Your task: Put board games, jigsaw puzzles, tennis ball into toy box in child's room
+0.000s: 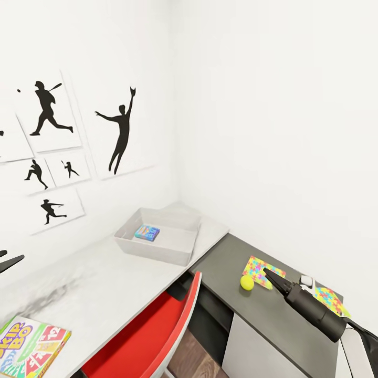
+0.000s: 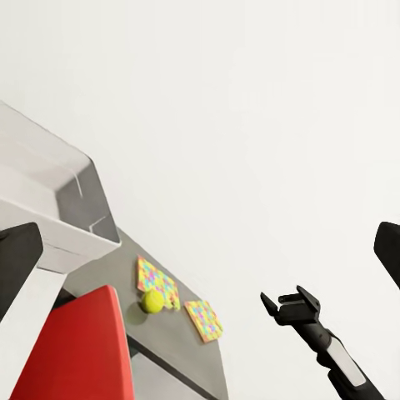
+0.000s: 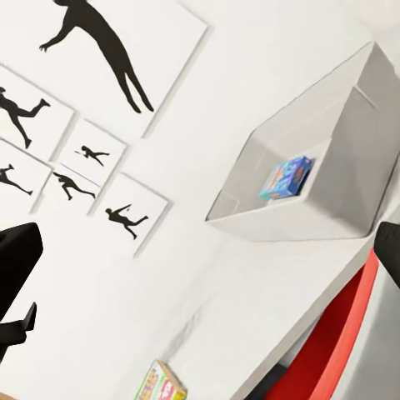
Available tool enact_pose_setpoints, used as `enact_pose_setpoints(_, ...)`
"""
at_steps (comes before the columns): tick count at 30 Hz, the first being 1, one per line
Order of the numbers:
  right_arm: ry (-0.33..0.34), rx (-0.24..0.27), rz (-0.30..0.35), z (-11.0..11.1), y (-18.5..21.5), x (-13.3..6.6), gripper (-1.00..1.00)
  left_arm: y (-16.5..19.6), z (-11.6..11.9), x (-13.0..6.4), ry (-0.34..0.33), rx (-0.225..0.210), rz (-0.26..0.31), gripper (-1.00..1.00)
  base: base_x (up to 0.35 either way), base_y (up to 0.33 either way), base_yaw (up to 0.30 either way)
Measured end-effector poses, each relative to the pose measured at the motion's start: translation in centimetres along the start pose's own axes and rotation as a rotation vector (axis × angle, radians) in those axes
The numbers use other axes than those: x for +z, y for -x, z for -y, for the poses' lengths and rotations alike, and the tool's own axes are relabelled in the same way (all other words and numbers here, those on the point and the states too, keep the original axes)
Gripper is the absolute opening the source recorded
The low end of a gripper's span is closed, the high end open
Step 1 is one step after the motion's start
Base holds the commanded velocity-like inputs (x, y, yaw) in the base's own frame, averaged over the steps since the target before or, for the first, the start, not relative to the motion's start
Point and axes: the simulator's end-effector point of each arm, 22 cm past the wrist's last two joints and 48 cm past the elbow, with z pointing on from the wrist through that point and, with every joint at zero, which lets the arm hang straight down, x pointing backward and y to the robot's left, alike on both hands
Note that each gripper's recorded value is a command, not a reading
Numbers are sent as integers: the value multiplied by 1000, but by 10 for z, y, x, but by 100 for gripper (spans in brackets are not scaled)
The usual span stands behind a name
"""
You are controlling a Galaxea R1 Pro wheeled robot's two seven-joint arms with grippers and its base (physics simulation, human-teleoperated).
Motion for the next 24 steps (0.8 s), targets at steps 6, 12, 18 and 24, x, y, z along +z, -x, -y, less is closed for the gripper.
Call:
enact_pose_setpoints(6,7,-6,4,-4,2,-1,100,2,4,-1,-6,7,4,100,0,0,0)
enact_pose_setpoints(12,14,-12,8,-9,4,-1,100,4,9,-2,-11,14,8,100,0,0,12)
enact_pose_setpoints(18,20,-19,12,-13,6,-1,100,5,13,-3,-17,21,12,100,0,0,57)
enact_pose_setpoints(24,27,-25,16,-17,8,-2,100,7,17,-4,-23,28,16,100,0,0,72)
